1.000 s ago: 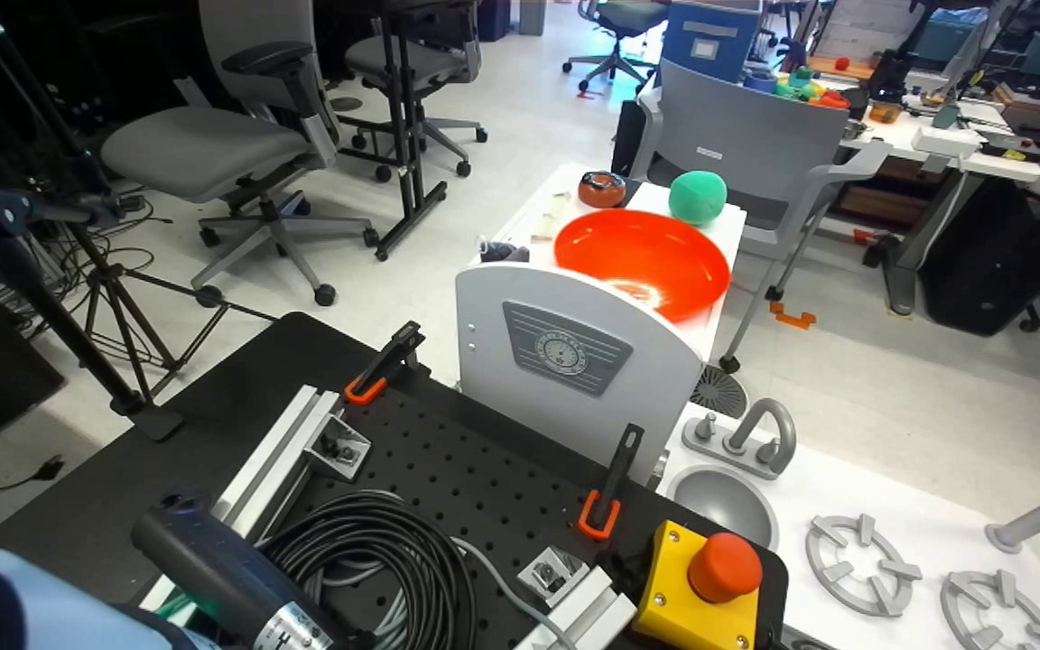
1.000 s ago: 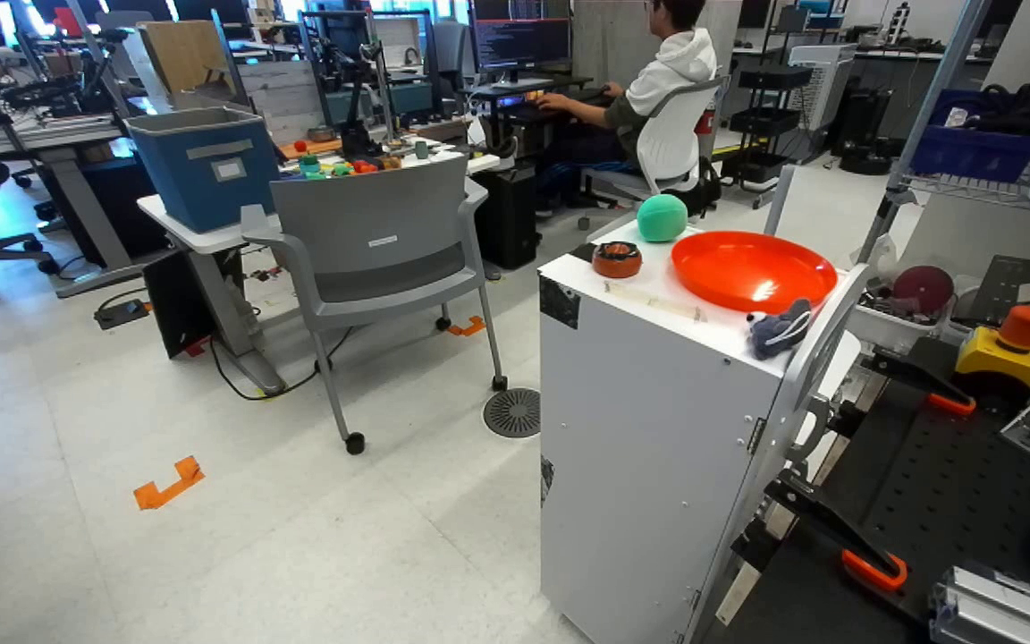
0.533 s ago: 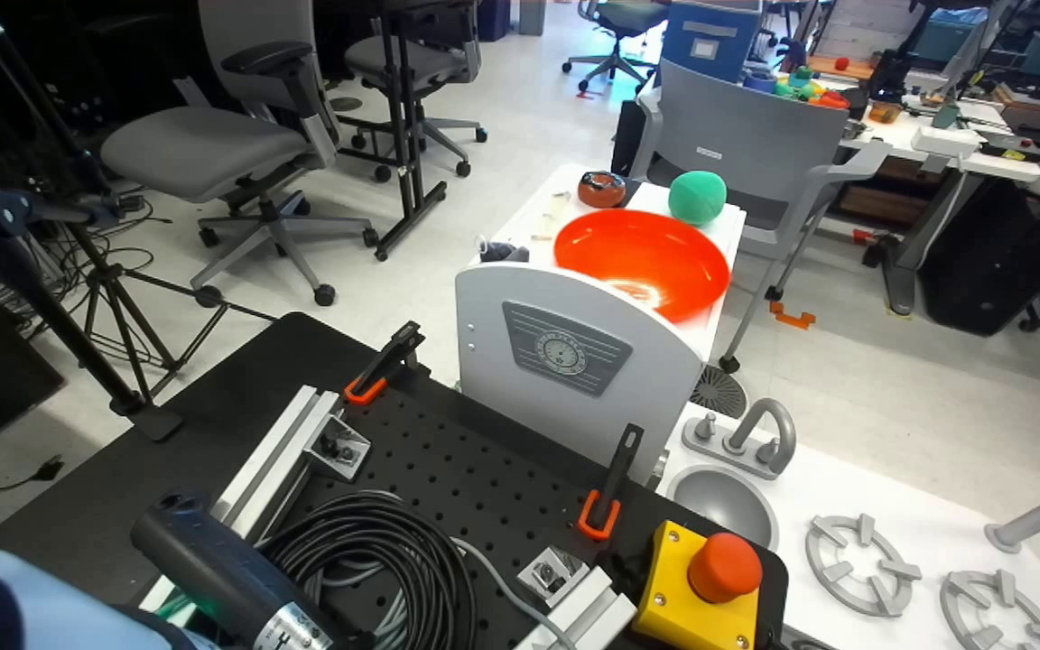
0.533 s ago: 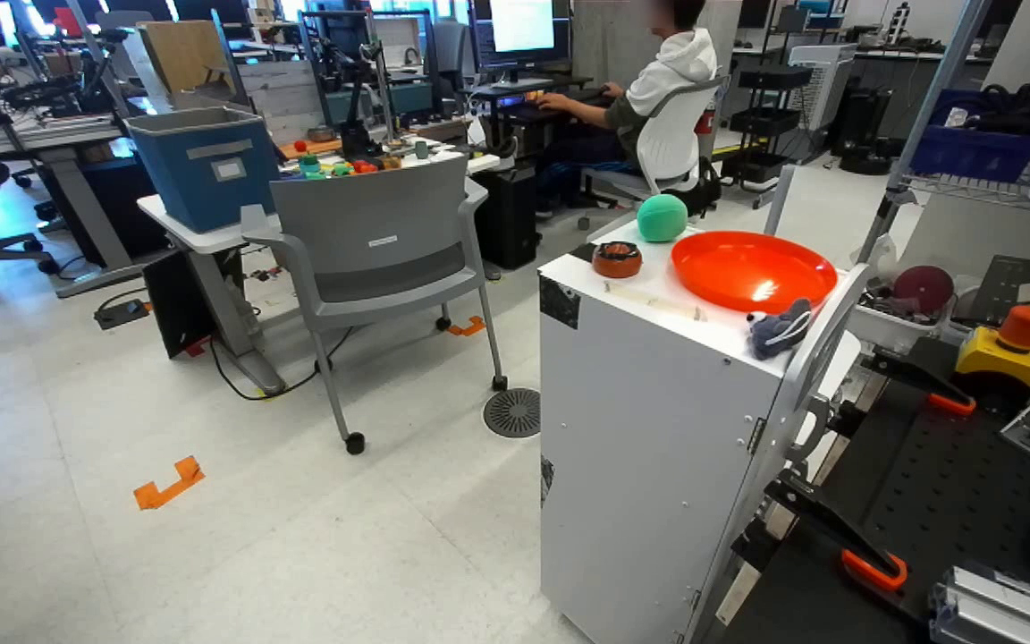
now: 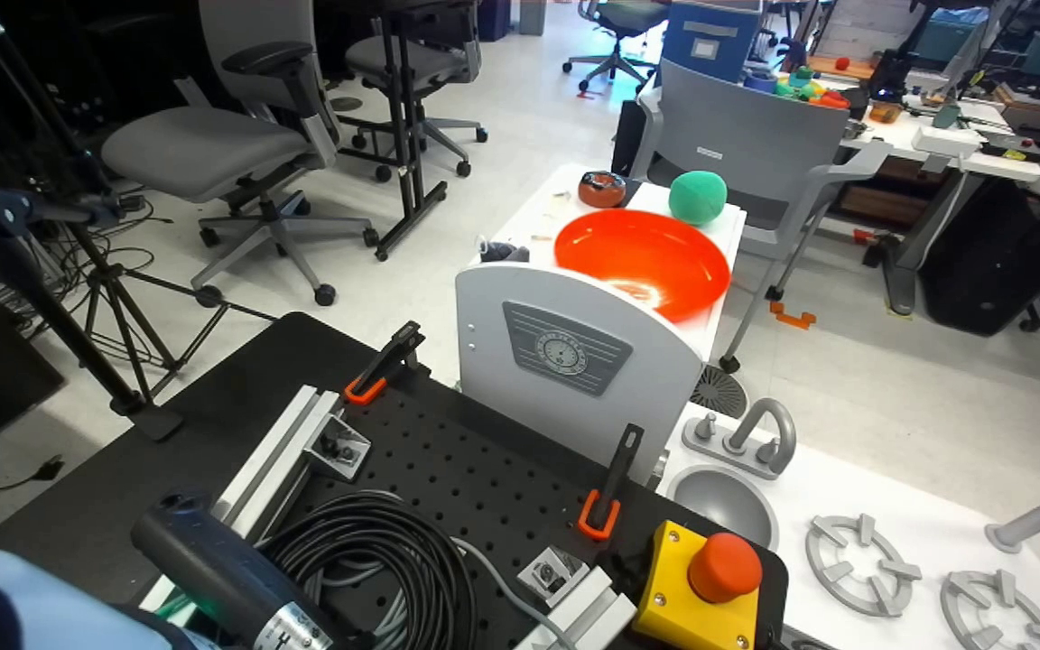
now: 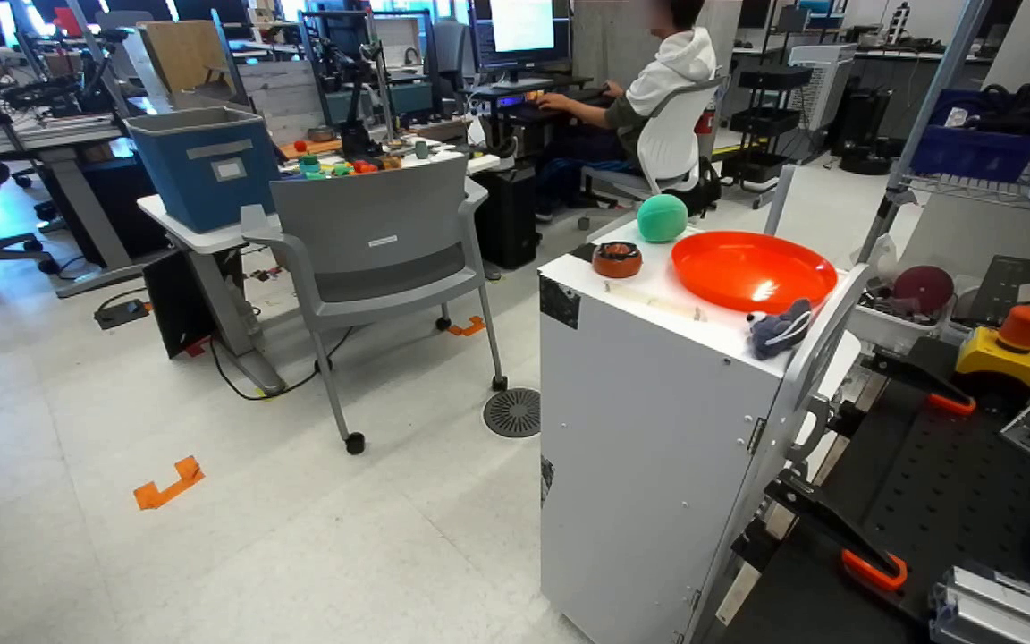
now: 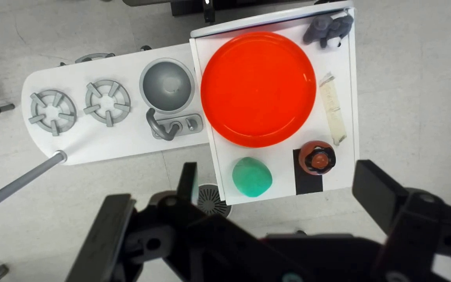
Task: Put the green plushie on the orange plate
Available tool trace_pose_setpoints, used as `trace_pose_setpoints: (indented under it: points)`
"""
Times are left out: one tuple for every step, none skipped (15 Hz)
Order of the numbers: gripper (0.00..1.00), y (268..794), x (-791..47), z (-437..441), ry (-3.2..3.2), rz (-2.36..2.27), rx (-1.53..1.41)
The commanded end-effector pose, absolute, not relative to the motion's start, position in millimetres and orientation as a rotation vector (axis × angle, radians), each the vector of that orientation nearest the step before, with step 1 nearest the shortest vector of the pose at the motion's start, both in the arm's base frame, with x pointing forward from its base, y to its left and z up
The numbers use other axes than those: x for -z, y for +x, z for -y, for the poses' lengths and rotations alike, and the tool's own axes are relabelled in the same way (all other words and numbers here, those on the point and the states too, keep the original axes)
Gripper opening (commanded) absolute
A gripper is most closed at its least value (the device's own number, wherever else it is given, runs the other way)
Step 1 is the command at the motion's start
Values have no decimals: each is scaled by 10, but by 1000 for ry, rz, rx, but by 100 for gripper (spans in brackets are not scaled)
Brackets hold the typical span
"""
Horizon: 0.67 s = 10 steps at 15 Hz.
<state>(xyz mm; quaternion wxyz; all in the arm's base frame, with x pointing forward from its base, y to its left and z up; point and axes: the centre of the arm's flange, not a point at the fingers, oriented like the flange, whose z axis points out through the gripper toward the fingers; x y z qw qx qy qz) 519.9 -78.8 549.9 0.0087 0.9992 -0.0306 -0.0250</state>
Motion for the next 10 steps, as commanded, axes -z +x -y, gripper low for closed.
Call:
trace_pose_setpoints:
  points:
    - [100, 5446, -5620, 957, 3145, 127, 139]
    - [100, 5481, -5636, 996, 3148, 136, 147]
    - [100, 5516, -5645, 1032, 3153, 147, 159]
    - [100, 5551, -5656, 1063, 3158, 157, 165]
    - [100, 5594, -5660, 1096, 3154, 183, 163]
    - [100, 5622, -5663, 1118, 3154, 190, 168]
    - [100, 5665, -5669, 1153, 3151, 213, 152]
    - [100, 5696, -5668, 1178, 3153, 221, 154]
    - [100, 5730, -5655, 1210, 3154, 232, 133]
    - [100, 5756, -5648, 1242, 3152, 241, 126]
